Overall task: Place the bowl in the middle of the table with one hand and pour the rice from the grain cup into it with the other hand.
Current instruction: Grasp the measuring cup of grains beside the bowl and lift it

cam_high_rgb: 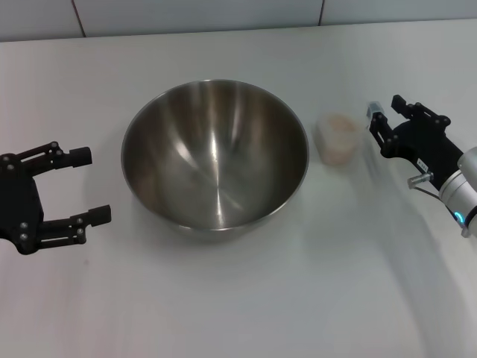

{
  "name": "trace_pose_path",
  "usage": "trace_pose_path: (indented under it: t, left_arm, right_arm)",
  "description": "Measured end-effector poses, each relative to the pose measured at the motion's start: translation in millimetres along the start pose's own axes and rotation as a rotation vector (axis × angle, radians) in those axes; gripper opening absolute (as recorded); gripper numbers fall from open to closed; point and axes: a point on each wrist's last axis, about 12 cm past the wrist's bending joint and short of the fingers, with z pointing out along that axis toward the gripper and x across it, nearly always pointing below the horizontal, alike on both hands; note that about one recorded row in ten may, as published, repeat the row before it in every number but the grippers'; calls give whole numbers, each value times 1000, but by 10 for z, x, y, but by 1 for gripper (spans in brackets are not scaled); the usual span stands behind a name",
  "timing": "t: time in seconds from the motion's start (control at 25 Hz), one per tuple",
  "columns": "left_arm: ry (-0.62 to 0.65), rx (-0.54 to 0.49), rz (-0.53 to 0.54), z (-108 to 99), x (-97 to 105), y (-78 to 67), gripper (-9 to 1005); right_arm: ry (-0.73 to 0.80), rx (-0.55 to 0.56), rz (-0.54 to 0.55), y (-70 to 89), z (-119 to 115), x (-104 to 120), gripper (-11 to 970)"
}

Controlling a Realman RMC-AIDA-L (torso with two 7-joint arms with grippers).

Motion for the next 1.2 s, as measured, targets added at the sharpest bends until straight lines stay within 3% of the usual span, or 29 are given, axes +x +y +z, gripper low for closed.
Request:
trace_pose_path:
  t: [0.04,0.24,0.48,0.68,1.0,1.2]
  left_arm:
    - [0,0,0,1,0,1,835]
    - [2,-6,-1,6,3,7,835]
    - [5,-10,3,20,-2,27,835]
    - [11,-13,7,32,-5,46,835]
    - [10,-22,5,31,1,50,835]
    - [10,-25,1,36,13,45,835]
  right_arm:
    - [0,0,0,1,1,-1,587]
    - [-1,-1,-1,2,4,-3,356]
    - [0,-6,-4,7,8,-4,149]
    - [-1,-8,-5,10,12,-7,17]
    - [-30,-5,-4,2,22,-48,21]
    - [-118,-19,-24,-23,52,-183,23]
